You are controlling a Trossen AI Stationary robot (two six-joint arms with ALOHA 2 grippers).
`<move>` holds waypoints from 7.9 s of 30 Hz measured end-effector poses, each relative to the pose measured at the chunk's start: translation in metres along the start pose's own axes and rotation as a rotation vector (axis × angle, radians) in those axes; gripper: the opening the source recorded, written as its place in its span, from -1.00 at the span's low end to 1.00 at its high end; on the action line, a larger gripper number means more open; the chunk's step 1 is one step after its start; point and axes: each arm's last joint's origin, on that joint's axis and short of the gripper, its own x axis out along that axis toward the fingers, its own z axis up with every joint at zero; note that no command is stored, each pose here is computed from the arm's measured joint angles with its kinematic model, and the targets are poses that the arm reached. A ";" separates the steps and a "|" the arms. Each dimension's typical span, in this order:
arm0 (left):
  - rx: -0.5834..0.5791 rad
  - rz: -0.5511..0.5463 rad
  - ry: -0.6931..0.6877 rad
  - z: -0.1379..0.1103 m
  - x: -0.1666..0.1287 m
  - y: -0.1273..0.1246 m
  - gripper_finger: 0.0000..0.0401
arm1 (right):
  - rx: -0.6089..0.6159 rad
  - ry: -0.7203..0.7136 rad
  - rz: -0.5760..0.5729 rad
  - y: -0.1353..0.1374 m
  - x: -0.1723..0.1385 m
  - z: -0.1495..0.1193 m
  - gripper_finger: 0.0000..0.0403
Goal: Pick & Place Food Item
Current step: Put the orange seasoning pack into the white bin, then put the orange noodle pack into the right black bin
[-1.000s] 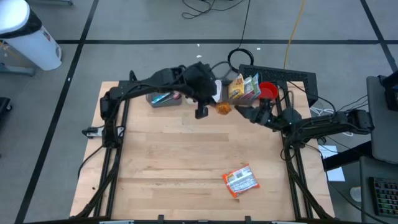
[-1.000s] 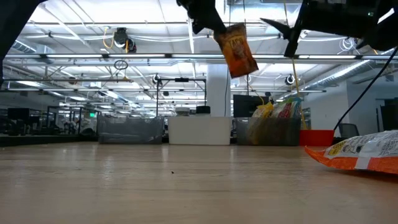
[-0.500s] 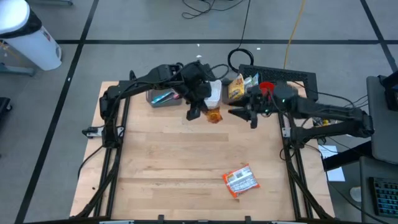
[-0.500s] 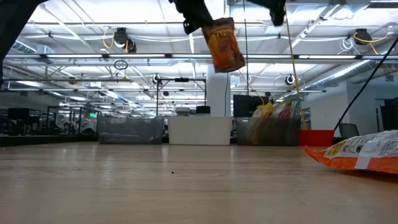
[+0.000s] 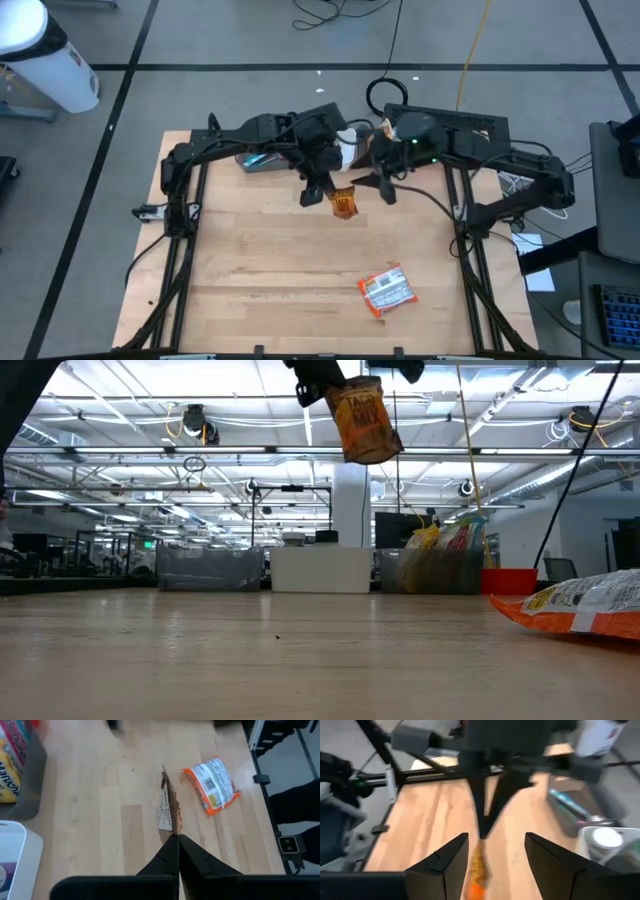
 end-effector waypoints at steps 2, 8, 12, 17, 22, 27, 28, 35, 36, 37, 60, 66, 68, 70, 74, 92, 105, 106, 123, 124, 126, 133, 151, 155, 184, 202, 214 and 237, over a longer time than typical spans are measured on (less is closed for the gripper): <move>-0.017 0.001 0.001 0.000 0.000 0.000 -1.00 | 0.014 0.012 0.033 -0.001 0.010 -0.001 -0.06; -0.024 0.000 0.001 0.000 0.000 0.000 -1.00 | 0.025 0.061 0.064 -0.002 0.027 -0.006 -0.08; -0.024 0.001 0.001 0.000 0.000 0.000 -1.00 | 0.035 0.075 0.071 -0.003 0.034 -0.008 -0.10; -0.012 0.001 0.000 0.000 0.000 0.000 -1.00 | 0.040 0.089 0.072 -0.004 0.037 -0.009 -0.14; -0.008 0.004 -0.002 0.000 0.000 0.001 -1.00 | 0.043 0.124 0.071 -0.005 0.038 -0.013 -0.20; -0.007 -0.006 -0.029 0.002 -0.002 0.005 -1.00 | 0.036 0.125 0.071 -0.005 0.038 -0.013 -0.26; -0.004 -0.013 -0.041 0.003 -0.002 0.005 -1.00 | 0.035 0.125 0.070 -0.005 0.038 -0.013 -0.28; 0.009 -0.029 -0.073 0.006 -0.003 0.006 -0.99 | 0.030 0.134 0.059 -0.005 0.038 -0.014 -0.40; 0.009 -0.029 -0.073 0.006 -0.003 0.006 -0.99 | 0.029 0.136 0.043 -0.005 0.038 -0.014 -0.43; 0.009 -0.030 -0.073 0.006 -0.003 0.006 -0.99 | 0.030 0.142 0.041 -0.005 0.038 -0.015 -0.46; -0.048 0.025 -0.083 0.003 -0.010 0.025 -0.59 | 0.033 0.103 -0.001 -0.009 0.035 -0.011 -1.00; -0.060 0.068 -0.111 0.000 -0.029 0.036 -0.24 | 0.058 0.105 -0.079 -0.021 0.032 -0.012 -1.00; -0.046 0.089 -0.138 -0.002 -0.043 0.040 -0.15 | 0.072 0.100 -0.100 -0.028 0.030 -0.012 -1.00; -0.051 0.118 -0.172 -0.004 -0.061 0.044 -0.09 | 0.090 0.097 -0.122 -0.034 0.028 -0.012 -1.00; -0.079 0.166 -0.263 -0.010 -0.098 0.051 -0.03 | 0.128 0.070 -0.190 -0.052 0.023 -0.011 -1.00; 0.036 -0.091 -0.372 -0.007 -0.110 0.016 -0.16 | 0.410 -0.311 -0.537 -0.127 0.039 -0.078 -1.00; -0.025 -0.148 -0.490 -0.035 -0.085 0.021 -0.16 | 0.462 -0.294 -0.621 -0.143 0.080 -0.103 -1.00; -0.017 -0.147 -0.523 -0.037 -0.089 0.017 -0.16 | 0.460 -0.294 -0.645 -0.144 0.080 -0.103 -1.00; -0.173 -0.079 -0.777 -0.107 -0.096 -0.004 -0.16 | 0.459 -0.298 -0.787 -0.154 0.110 -0.122 -1.00; -0.188 -0.084 -0.774 -0.109 -0.095 -0.004 -0.16 | 0.458 -0.294 -0.802 -0.153 0.113 -0.123 -1.00; -0.203 -0.088 -0.768 -0.113 -0.094 -0.005 -0.16 | 0.447 -0.277 -0.826 -0.151 0.118 -0.126 -1.00; -0.215 -0.092 -0.760 -0.115 -0.092 -0.005 -0.16 | 0.378 -0.229 -0.907 -0.139 0.125 -0.128 -1.00; -0.207 -0.051 -0.770 -0.115 -0.092 -0.004 -0.16 | 0.438 -0.205 -0.946 -0.130 0.128 -0.157 -1.00; -0.208 -0.049 -0.770 -0.115 -0.092 -0.004 -0.16 | 0.420 -0.195 -0.943 -0.130 0.128 -0.157 -1.00; -0.217 -0.035 -0.770 -0.112 -0.087 -0.013 -0.16 | 0.338 -0.123 -0.828 -0.121 0.150 -0.169 -0.99; -0.213 -0.040 -0.772 -0.111 -0.087 -0.014 -0.16 | 0.142 -0.113 -0.813 -0.115 0.131 -0.147 -0.28; -0.305 0.017 -0.631 -0.151 -0.119 -0.027 -0.16 | 0.003 -0.261 -0.827 -0.079 0.041 -0.087 -0.13; -0.354 -0.297 -0.814 -0.211 -0.020 -0.089 -0.16 | 0.736 -0.250 -0.015 0.014 0.031 -0.163 -0.19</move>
